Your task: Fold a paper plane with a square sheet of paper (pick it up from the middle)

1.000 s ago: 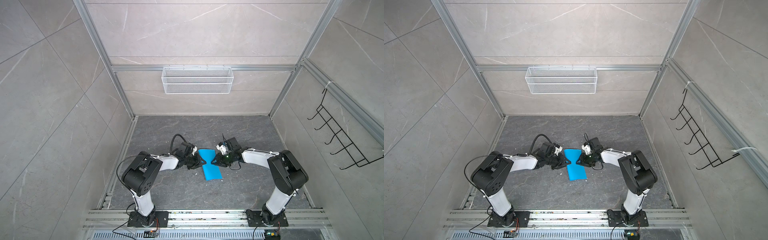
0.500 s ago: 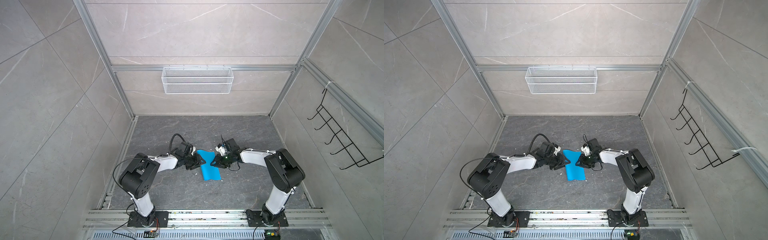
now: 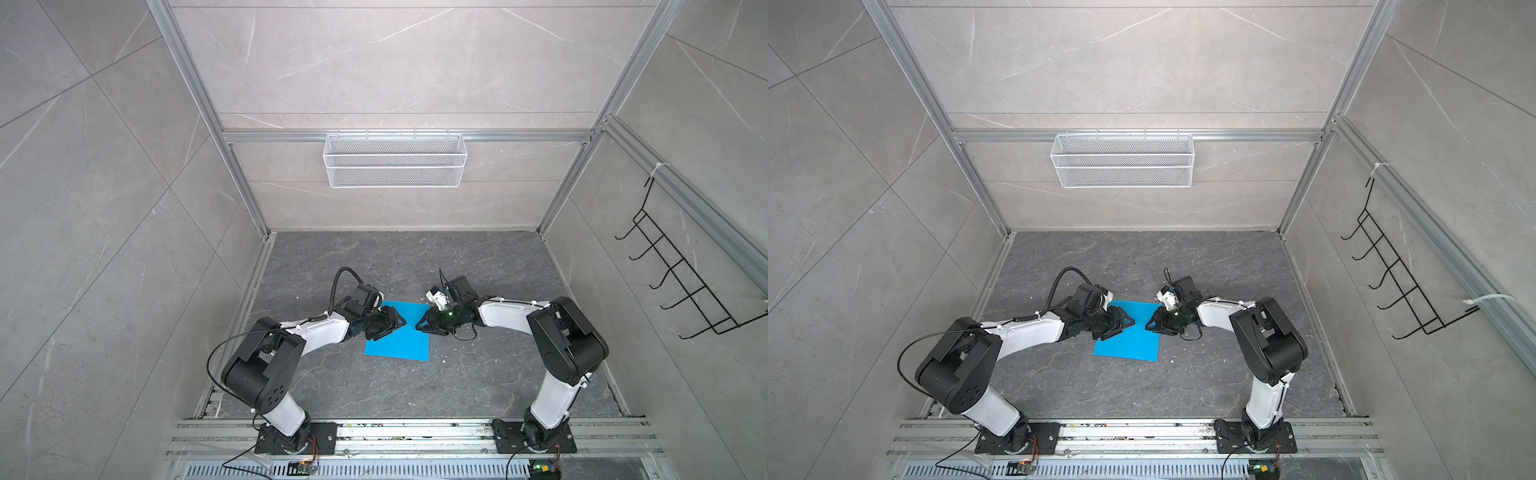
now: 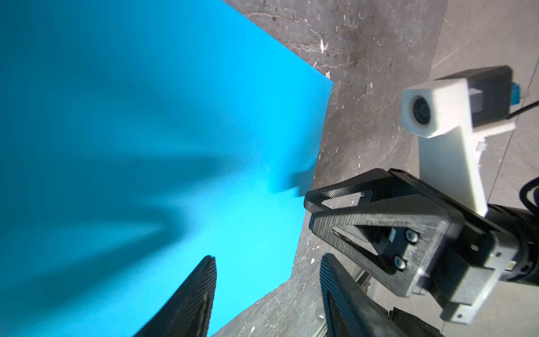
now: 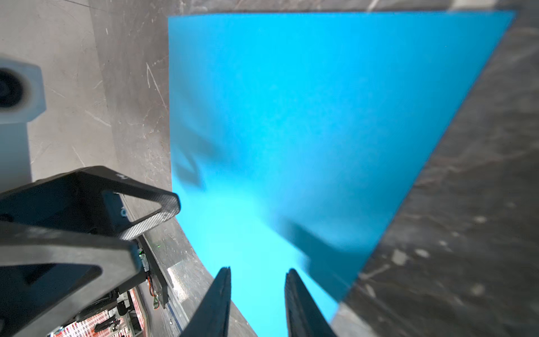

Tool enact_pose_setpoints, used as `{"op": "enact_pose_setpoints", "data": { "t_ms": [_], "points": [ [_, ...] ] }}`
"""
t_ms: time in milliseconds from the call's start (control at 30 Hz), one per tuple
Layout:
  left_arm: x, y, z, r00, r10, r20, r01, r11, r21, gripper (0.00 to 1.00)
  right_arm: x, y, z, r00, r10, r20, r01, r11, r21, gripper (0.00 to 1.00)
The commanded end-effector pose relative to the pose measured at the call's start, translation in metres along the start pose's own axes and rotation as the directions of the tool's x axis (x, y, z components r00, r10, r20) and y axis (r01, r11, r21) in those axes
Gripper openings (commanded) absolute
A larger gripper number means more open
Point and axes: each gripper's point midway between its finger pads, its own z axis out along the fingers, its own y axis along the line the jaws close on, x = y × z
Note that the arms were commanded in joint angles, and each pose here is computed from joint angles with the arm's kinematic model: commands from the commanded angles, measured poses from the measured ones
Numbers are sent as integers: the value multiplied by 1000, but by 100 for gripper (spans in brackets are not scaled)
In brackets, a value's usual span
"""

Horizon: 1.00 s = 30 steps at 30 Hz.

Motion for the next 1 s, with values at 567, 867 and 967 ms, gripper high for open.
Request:
{"op": "enact_pose_setpoints", "data": {
  "t_ms": [567, 867, 967],
  "points": [
    [-30, 33, -23, 944, 310, -117, -330, 858, -394, 78, -12, 36, 13, 987, 79, 140, -89, 994, 64, 34],
    [-32, 37, 2, 940, 297, -166, -338, 866, -367, 80, -17, 29, 34, 983, 136, 125, -144, 987, 65, 30],
    [-31, 40, 5, 950, 268, -160, -308, 882, -355, 80, -16, 24, 37, 983, 139, 116, -149, 986, 75, 30]
  ]
}}
